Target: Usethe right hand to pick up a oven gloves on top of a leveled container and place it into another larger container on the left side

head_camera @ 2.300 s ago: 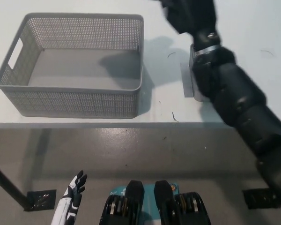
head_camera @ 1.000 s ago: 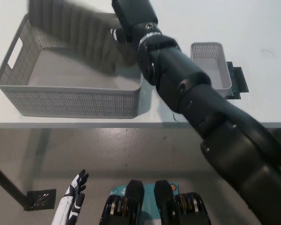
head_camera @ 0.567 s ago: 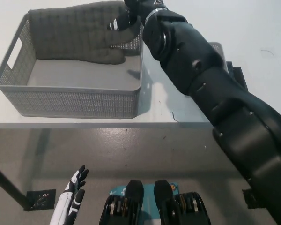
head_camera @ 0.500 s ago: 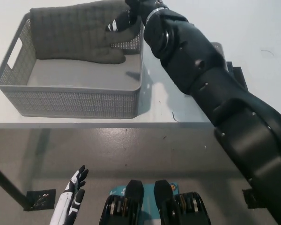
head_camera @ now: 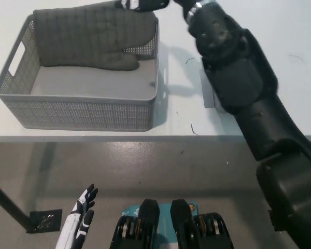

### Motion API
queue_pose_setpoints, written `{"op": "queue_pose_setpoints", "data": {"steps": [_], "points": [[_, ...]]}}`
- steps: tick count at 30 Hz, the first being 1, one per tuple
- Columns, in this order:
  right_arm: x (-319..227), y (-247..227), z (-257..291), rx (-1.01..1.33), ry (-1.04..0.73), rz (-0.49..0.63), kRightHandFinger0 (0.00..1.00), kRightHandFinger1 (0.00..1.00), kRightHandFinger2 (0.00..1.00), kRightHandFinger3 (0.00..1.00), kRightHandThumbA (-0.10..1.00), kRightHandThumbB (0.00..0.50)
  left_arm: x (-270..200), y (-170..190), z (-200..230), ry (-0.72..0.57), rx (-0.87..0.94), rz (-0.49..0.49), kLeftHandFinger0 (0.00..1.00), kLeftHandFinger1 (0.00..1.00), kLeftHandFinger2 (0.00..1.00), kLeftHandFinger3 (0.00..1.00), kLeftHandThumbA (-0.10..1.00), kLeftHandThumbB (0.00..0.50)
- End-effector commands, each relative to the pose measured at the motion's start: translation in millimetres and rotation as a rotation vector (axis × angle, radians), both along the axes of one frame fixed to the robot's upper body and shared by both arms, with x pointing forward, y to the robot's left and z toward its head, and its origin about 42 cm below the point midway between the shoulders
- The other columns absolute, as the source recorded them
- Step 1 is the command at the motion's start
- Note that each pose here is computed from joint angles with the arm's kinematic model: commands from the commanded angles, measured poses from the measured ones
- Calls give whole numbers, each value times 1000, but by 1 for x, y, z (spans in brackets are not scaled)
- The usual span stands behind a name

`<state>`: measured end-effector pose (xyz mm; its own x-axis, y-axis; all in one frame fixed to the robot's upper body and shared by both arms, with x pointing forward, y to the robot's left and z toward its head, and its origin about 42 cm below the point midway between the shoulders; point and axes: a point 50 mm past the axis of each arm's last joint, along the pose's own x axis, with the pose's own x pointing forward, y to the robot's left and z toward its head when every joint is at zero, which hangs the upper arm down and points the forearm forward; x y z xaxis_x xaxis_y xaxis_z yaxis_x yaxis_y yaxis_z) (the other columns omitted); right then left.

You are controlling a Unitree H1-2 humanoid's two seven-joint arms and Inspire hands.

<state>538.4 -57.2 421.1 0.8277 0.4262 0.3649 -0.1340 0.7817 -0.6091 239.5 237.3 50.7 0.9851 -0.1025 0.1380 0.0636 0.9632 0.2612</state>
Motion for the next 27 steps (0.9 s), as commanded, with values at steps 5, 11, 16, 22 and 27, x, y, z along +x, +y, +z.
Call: {"op": "queue_pose_setpoints", "data": {"steps": [5,11,16,22,27], "points": [[-256,-189,112,544,-841,234,1000,1000,1000,1000,1000,415,12,3,13,-48,30,-29,1000,1000,1000,1000,1000,110],[-328,-178,31,559,-909,308,1000,1000,1000,1000,1000,453,16,0,12,-45,30,-36,1000,1000,1000,1000,1000,116],[-354,-166,-26,531,-940,353,1000,1000,1000,1000,1000,443,16,-5,9,-45,36,-41,1000,1000,1000,1000,1000,98],[-371,-163,-93,580,-494,268,1000,1000,1000,1000,1000,405,17,-4,9,-48,19,-35,1000,1000,1000,1000,1000,99],[-334,-175,-181,642,-104,94,1000,1000,1000,1000,1000,342,24,-5,12,-59,25,-35,1000,1000,1000,1000,1000,106]]}}
